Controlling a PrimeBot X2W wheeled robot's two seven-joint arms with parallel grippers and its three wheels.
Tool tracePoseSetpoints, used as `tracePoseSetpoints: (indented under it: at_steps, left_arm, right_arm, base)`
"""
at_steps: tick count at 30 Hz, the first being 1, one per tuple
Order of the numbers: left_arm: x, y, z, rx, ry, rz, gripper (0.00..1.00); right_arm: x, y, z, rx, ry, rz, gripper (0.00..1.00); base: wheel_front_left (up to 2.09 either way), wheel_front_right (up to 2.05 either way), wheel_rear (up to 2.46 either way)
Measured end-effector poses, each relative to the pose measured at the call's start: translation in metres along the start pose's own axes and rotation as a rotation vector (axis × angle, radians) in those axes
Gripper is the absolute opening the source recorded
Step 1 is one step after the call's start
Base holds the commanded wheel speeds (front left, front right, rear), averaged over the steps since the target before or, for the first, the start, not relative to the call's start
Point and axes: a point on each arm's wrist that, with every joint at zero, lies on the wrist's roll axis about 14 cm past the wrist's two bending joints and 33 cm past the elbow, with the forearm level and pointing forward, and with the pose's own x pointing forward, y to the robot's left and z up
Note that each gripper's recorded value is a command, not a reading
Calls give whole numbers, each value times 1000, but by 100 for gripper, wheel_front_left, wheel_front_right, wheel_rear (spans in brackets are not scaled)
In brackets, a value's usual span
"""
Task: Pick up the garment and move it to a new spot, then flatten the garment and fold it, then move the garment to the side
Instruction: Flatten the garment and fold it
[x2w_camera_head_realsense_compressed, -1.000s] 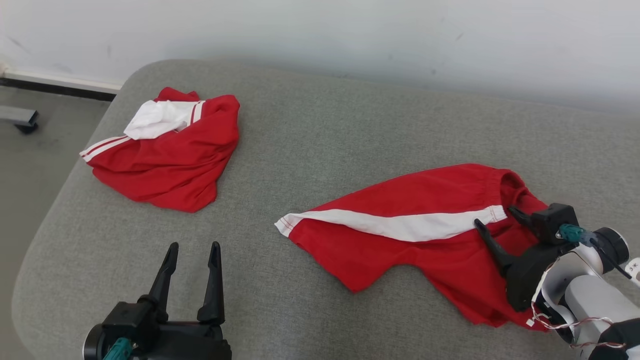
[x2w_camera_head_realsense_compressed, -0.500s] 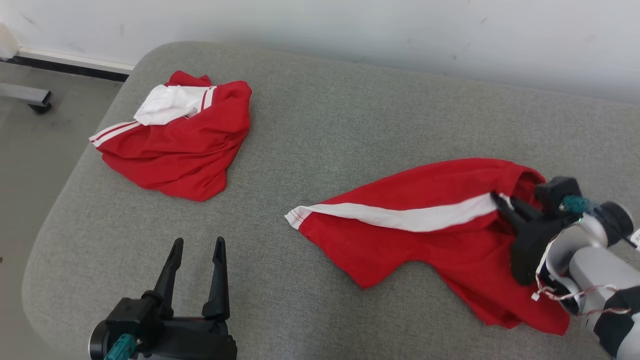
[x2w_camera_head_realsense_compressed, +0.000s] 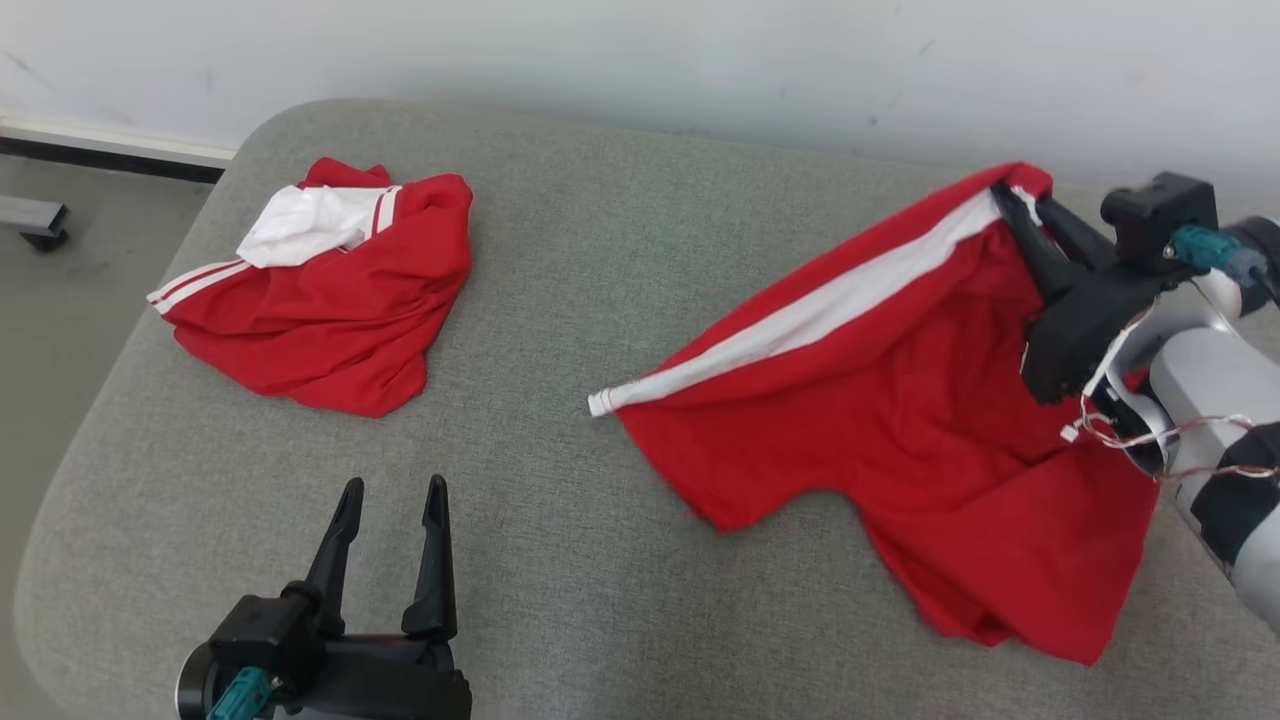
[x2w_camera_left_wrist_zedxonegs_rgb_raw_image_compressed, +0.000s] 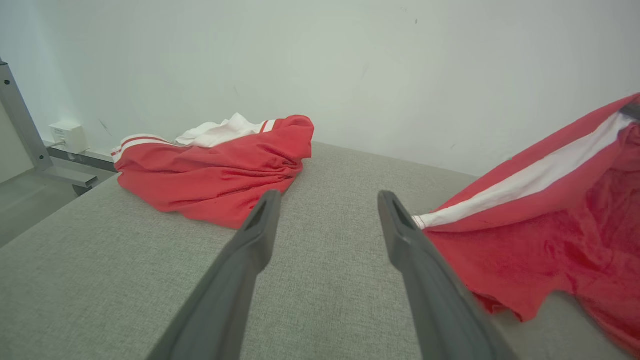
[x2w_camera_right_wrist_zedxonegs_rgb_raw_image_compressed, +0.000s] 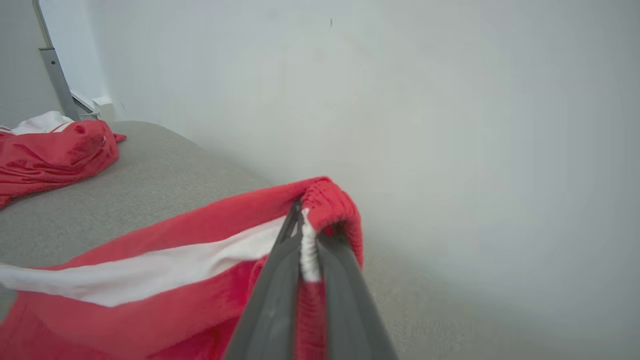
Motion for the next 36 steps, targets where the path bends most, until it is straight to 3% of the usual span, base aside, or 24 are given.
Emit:
tracePoseSetpoints:
  at_steps: [7, 15, 24, 36]
  left_arm:
    - [0, -1, 5, -5, -15, -6, 100]
    - [-5, -8, 2, -14, -9, -34, 100]
    - [-1, -32, 2, -30, -14, -111, 100]
    - [9, -63, -7, -40, 8, -200, 100]
  right_arm:
    - [-2, 5, 39, -21, -104, 12, 0]
    - [-33, 37, 39, -5, -149, 80, 0]
    - [-120, 57, -16, 126, -106, 38, 0]
    - [-216, 58, -98, 285, 73, -147, 0]
  base:
    - [0, 0, 0]
    - [0, 0, 0]
    - [0, 0, 0]
    - [0, 0, 0]
